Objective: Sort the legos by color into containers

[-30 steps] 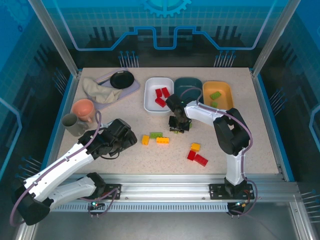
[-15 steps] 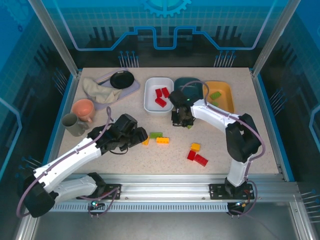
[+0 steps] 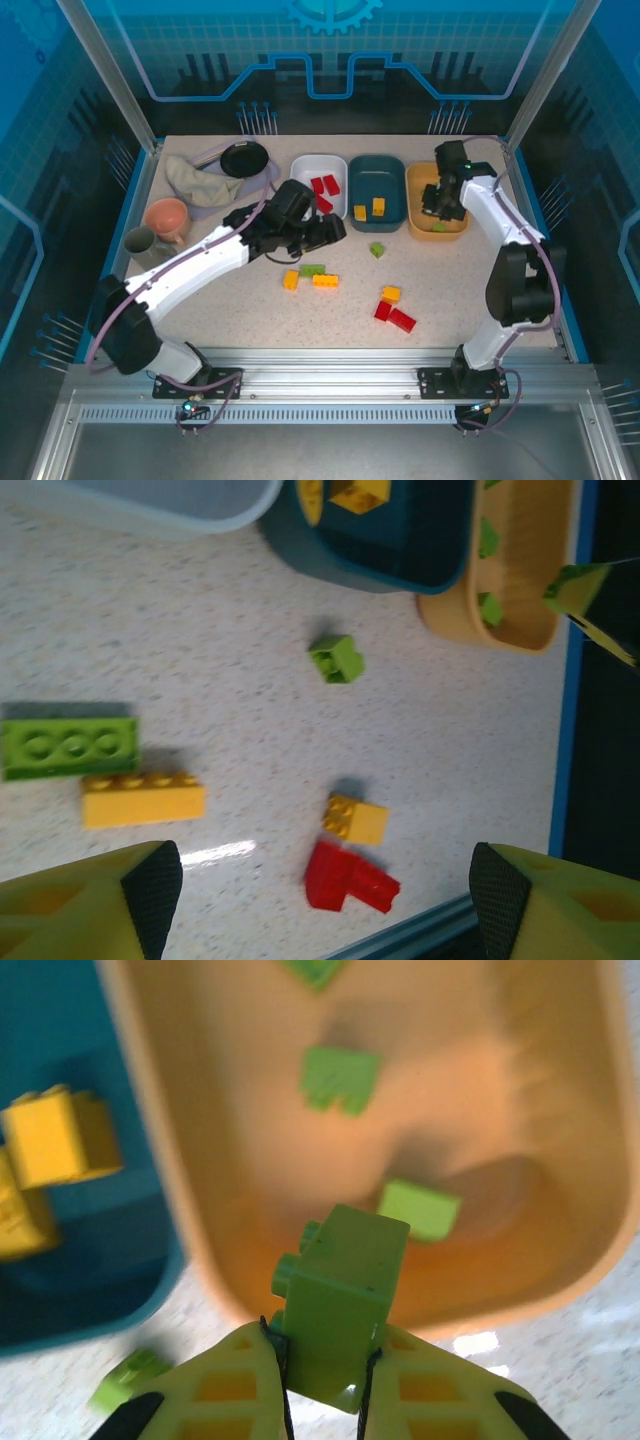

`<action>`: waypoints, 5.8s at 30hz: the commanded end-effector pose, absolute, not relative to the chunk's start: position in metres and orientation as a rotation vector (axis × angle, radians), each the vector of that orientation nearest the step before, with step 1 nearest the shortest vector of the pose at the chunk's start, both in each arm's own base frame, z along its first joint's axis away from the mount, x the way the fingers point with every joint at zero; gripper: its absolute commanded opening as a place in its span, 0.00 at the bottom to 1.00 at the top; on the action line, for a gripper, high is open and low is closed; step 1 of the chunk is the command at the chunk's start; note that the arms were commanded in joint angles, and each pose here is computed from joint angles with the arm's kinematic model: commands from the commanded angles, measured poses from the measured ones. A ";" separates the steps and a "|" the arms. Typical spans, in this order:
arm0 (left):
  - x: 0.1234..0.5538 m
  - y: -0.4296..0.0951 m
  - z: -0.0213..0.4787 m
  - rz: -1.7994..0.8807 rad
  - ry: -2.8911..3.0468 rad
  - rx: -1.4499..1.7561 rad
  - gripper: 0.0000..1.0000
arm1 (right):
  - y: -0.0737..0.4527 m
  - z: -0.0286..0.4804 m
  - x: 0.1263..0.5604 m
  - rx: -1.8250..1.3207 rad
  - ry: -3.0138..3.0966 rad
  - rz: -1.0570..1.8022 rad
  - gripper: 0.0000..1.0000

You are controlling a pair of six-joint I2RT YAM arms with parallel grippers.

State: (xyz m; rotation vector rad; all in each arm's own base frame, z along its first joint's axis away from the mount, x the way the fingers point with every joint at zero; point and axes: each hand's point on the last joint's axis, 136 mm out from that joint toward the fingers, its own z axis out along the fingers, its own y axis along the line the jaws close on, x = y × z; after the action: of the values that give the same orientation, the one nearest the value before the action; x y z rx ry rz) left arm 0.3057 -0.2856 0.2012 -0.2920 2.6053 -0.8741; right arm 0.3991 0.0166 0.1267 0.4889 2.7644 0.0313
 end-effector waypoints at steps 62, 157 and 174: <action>0.196 -0.416 0.039 -0.218 3.197 0.329 0.67 | 0.088 0.284 0.187 0.121 2.373 0.534 0.76; 0.410 -0.160 0.214 -0.472 2.582 -0.787 0.75 | 0.266 0.158 0.268 -0.870 2.608 0.319 0.81; 0.189 -0.050 0.160 -0.369 2.438 -1.188 0.79 | 0.377 0.084 0.256 -1.490 2.508 0.165 0.87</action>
State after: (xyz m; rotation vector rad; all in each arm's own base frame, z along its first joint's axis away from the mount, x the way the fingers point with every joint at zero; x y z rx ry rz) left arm 0.2022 -0.0639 0.1647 -1.1168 2.4612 -0.4379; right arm 0.2702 0.3612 0.0927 -1.3501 2.5394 0.1575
